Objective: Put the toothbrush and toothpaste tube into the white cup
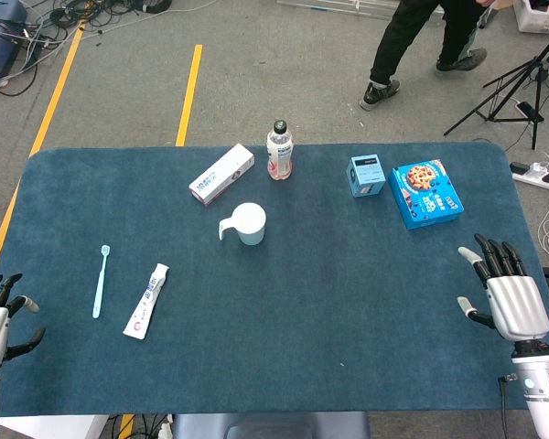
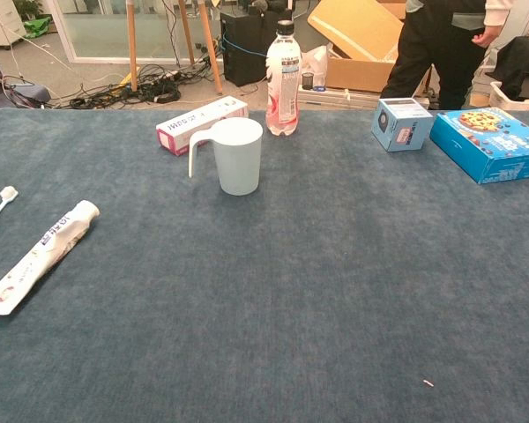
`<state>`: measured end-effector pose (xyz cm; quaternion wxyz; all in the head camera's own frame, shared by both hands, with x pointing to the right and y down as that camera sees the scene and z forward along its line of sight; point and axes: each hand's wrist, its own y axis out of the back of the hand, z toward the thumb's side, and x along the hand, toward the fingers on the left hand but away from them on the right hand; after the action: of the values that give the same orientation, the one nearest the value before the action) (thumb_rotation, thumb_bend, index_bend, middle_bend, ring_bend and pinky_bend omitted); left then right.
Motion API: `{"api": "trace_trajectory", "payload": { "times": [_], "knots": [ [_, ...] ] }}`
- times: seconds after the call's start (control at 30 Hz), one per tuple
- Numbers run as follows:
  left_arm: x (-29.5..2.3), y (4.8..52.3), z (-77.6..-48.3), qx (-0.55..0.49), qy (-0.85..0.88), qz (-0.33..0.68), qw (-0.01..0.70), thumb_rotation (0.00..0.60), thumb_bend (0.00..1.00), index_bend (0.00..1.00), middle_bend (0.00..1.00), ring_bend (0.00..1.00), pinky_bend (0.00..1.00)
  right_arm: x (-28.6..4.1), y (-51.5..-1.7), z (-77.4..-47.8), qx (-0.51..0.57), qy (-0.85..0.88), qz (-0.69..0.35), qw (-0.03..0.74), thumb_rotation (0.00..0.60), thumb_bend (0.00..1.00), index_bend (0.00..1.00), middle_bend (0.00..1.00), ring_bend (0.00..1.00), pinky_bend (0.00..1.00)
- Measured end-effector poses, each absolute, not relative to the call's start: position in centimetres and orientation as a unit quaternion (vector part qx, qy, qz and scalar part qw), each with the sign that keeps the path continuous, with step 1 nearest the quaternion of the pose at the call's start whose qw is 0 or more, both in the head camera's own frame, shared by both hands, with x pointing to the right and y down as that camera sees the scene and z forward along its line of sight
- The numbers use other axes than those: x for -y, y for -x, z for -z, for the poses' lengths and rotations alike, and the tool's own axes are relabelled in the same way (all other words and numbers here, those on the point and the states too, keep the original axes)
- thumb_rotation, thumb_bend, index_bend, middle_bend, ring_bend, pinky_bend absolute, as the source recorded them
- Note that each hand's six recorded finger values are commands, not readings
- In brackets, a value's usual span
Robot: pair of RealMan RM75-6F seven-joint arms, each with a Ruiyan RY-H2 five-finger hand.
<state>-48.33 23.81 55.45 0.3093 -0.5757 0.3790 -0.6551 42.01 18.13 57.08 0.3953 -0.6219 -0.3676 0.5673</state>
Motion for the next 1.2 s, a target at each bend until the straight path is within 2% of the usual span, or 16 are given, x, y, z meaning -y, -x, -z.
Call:
{"api": "trace_trajectory", "payload": {
  "times": [0.4,0.47,0.53,0.63,0.7,0.8,0.9,0.97,1.07,1.2],
  "knots": [
    [-23.8,49.1,-54.9,-0.392,0.565,0.659,0.304,0.600,0.24,0.46,0.12,0.01,0.00,-16.7,-41.8,-57.6,0.370,0.627,-0.563,0.392,0.600,0.20,0.20,0.03,0.00,0.06],
    [-23.8,49.3,-54.9,-0.395,0.563,0.660,0.303,0.600,0.24,0.46,0.12,0.01,0.00,-16.1,-41.3,-57.6,0.370,0.630,-0.554,0.399,0.600,0.20,0.20,0.06,0.00,0.11],
    [-23.8,49.3,-54.9,-0.395,0.564,0.659,0.303,0.600,0.24,0.46,0.12,0.01,0.00,-15.3,-40.8,-57.3,0.367,0.634,-0.544,0.409,0.600,0.20,0.20,0.11,0.03,0.23],
    [-23.7,49.3,-55.0,-0.394,0.566,0.658,0.301,0.600,0.24,0.46,0.12,0.01,0.00,-13.5,-39.5,-56.6,0.364,0.639,-0.524,0.429,0.600,0.20,0.20,0.23,0.19,0.46],
    [-23.7,49.4,-55.2,-0.393,0.567,0.660,0.298,0.600,0.24,0.46,0.12,0.01,0.00,-12.4,-38.6,-56.1,0.361,0.641,-0.513,0.443,0.600,0.20,0.20,0.34,0.39,0.64],
    [-23.7,49.5,-55.2,-0.393,0.568,0.660,0.295,0.600,0.24,0.46,0.12,0.01,0.00,-10.7,-36.6,-55.7,0.345,0.647,-0.498,0.463,0.600,0.20,0.21,0.51,0.60,0.80],
    [-23.6,49.7,-55.0,-0.397,0.568,0.659,0.294,0.600,0.24,0.46,0.12,0.01,0.00,-9.2,-34.4,-55.9,0.320,0.659,-0.489,0.474,0.600,0.20,0.24,0.67,0.76,0.91],
    [-23.6,49.8,-54.9,-0.399,0.567,0.658,0.293,0.600,0.24,0.46,0.12,0.01,0.00,-8.2,-32.6,-56.3,0.297,0.666,-0.485,0.483,0.600,0.20,0.26,0.74,0.82,0.96],
    [-23.6,50.0,-54.8,-0.401,0.566,0.658,0.292,0.600,0.24,0.46,0.12,0.01,0.00,-6.4,-29.7,-56.9,0.266,0.674,-0.477,0.497,0.600,0.20,0.29,0.83,0.91,1.00],
    [-23.6,50.3,-54.7,-0.402,0.564,0.659,0.292,0.600,0.24,0.46,0.12,0.01,0.00,-4.3,-25.7,-58.3,0.236,0.689,-0.467,0.502,0.600,0.20,0.31,0.91,0.99,1.00]
  ]
}}
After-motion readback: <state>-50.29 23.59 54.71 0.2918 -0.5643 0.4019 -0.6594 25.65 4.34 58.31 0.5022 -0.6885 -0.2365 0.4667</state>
